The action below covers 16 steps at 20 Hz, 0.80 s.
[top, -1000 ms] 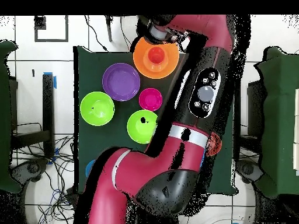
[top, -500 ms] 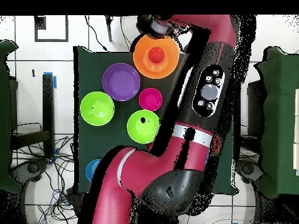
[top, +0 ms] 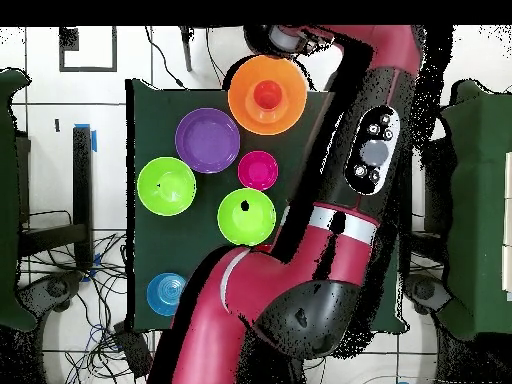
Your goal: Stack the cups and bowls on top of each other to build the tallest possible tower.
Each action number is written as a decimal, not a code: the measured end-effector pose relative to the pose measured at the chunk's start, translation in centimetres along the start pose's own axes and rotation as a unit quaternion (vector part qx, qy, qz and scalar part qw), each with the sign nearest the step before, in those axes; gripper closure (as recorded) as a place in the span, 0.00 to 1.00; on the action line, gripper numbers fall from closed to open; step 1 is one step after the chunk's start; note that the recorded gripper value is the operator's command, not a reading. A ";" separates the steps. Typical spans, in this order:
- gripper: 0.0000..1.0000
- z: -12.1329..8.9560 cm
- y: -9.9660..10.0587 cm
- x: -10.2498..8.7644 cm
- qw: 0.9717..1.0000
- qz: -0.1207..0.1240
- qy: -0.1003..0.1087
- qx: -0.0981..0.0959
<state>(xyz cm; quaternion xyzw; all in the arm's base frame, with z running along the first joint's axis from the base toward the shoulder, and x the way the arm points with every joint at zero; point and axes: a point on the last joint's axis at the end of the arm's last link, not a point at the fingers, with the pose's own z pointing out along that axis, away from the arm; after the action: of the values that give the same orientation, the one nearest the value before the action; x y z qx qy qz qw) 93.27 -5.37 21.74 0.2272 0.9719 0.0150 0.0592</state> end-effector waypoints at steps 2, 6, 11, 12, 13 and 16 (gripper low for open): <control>0.00 0.8 0.3 0.5 1.000 -0.004 0.004 0.002; 0.00 2.4 0.9 2.0 1.000 -0.009 0.016 0.015; 0.00 3.4 1.9 4.8 0.999 -0.001 0.043 0.033; 0.00 3.5 2.2 5.7 0.998 0.001 0.049 0.036; 0.00 3.4 2.5 6.3 0.998 0.004 0.054 0.036; 0.00 2.8 3.2 8.3 0.997 0.013 0.065 0.034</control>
<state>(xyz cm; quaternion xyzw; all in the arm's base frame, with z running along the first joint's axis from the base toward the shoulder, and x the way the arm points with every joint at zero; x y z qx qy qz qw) 87.66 1.16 18.20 0.2404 0.9706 -0.0029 -0.0122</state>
